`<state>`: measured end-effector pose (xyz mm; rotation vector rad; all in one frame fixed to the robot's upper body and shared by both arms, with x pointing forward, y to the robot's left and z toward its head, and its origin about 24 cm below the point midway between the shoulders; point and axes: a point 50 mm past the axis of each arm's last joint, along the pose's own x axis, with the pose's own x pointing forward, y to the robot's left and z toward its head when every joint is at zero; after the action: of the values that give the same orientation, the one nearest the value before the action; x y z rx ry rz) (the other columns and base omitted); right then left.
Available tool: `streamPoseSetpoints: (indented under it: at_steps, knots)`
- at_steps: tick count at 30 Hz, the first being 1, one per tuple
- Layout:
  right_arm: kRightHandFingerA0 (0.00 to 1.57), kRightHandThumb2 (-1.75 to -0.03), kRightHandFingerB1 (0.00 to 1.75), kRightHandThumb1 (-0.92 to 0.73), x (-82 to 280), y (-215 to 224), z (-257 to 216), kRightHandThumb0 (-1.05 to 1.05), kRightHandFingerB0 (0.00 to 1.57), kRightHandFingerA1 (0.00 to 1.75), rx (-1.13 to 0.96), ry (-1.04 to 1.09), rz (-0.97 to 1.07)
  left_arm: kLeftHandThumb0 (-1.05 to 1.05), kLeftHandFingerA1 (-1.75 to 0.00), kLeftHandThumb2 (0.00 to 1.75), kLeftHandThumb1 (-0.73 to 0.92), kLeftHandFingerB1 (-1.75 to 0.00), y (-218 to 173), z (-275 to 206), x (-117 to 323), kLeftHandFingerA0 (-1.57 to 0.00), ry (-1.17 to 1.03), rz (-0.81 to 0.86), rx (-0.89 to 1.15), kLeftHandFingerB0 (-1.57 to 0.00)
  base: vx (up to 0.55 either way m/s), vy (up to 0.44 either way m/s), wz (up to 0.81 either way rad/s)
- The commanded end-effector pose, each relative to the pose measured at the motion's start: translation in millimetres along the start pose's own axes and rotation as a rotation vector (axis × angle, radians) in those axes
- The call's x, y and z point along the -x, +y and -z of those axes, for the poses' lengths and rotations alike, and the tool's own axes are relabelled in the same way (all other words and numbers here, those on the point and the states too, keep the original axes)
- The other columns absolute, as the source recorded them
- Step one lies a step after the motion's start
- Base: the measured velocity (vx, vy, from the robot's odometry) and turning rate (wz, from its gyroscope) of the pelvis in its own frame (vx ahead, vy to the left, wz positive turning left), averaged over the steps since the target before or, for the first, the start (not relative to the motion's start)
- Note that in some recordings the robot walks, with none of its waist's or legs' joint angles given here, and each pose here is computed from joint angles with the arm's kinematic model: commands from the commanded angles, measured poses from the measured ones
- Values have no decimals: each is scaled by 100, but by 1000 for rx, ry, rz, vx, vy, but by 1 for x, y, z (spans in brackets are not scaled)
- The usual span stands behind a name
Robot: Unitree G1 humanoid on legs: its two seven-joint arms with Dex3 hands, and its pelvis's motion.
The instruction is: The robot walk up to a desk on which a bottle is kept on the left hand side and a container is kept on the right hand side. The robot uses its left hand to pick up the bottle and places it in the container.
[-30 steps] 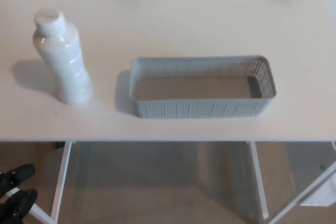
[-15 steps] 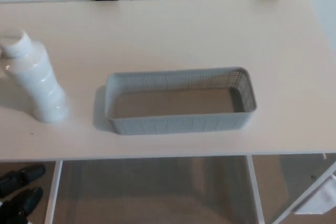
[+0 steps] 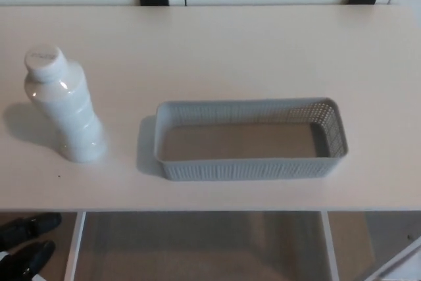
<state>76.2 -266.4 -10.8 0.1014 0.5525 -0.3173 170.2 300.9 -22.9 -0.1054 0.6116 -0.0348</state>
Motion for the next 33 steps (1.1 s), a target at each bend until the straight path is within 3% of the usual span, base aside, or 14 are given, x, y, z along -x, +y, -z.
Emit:
streamPoseSetpoints:
  at_steps: [1,2,3,4,8,11,19,20,24,25,30,31,33]
  knots:
    - [53,-60,32,-69,0,-5,0,-14,20,54,22,-3,9,-36,-45,60,64,-39,3,1,3,-73,29,1,-22,-60,0,0,0]
    - [53,-60,32,-69,0,-4,0,-14,20,54,21,-5,8,-36,-45,60,64,-39,3,0,3,-73,29,1,-23,-60,0,0,0]
    - [47,-92,47,-49,0,-3,-1,-11,10,65,22,-3,13,-36,-45,60,64,-39,3,0,3,-74,27,-1,-25,-61,0,0,0]
    - [54,-60,33,-66,0,-3,-1,-17,20,54,25,-4,12,-38,-45,60,64,-39,4,-1,3,-73,26,3,-27,-60,0,0,0]
    - [55,-59,32,-67,0,-3,-1,-14,21,53,33,-1,14,-38,-46,59,64,-39,4,-1,4,-75,27,4,-34,-61,0,0,0]
    - [55,-60,34,-68,5,-2,3,-16,21,55,30,11,17,-42,-43,60,64,-37,8,3,15,-67,91,56,-117,-56,0,0,0]
    - [53,-60,34,-69,9,-7,8,-15,22,55,32,49,9,-47,-41,58,60,-36,48,25,75,-52,302,213,-220,-49,0,0,0]
    - [48,-91,48,-47,8,-9,11,-13,11,65,36,53,11,-51,-39,57,56,-35,60,31,88,-48,330,208,-216,-47,0,0,0]
    - [48,-90,48,-46,5,-13,22,-15,12,65,55,76,20,-56,-38,58,58,-34,86,42,116,-50,393,183,-301,-45,0,0,0]
    - [56,-60,34,-67,8,-12,24,-16,22,55,54,82,17,-50,-37,57,53,-35,98,43,127,-46,428,178,-283,-47,0,0,0]
    - [55,-61,35,-66,4,-10,25,-15,23,55,45,87,7,-52,-37,56,52,-35,125,8,147,-50,392,214,-266,-47,0,0,0]
    - [56,-60,35,-68,4,-9,23,-15,23,56,39,79,1,-52,-52,82,44,-45,127,-17,151,-41,273,287,-278,-28,0,0,0]
    - [55,-60,34,-70,5,-8,21,-14,22,56,38,76,-5,-56,-51,82,45,-44,128,-32,154,-39,181,334,-282,-28,0,0,0]
